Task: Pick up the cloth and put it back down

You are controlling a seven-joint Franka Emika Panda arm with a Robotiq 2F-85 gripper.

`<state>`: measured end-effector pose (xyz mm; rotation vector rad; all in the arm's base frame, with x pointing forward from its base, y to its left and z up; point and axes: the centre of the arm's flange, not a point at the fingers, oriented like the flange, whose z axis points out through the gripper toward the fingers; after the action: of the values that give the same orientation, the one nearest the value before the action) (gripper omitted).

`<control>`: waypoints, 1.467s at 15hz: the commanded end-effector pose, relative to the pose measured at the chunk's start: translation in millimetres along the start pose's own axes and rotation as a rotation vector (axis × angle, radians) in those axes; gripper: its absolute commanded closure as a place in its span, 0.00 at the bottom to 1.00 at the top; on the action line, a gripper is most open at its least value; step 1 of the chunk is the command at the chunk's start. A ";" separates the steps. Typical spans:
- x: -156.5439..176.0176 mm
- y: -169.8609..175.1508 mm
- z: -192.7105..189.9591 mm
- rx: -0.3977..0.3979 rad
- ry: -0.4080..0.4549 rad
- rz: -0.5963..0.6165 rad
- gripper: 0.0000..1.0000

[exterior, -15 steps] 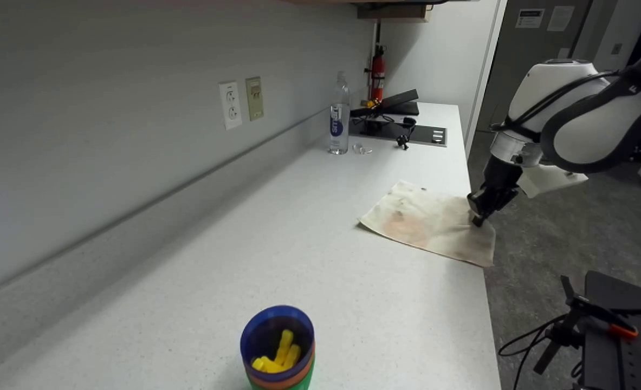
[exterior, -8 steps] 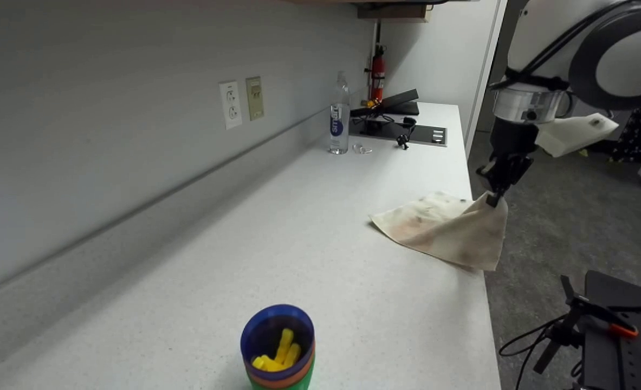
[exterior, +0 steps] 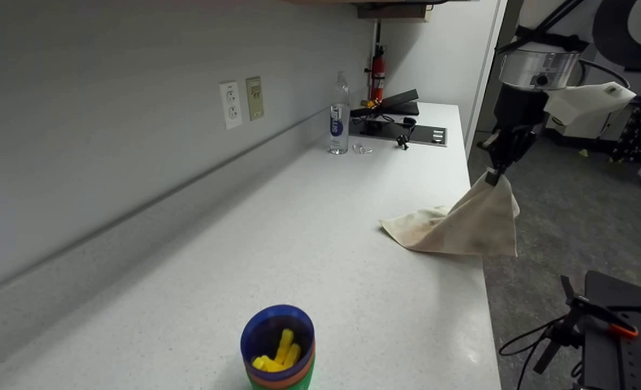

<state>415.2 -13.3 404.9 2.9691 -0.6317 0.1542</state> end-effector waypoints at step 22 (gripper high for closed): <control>56.4 -53.1 -34.5 0.123 -0.193 -0.023 0.99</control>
<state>468.4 8.9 429.5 3.0803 -0.6653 -0.1318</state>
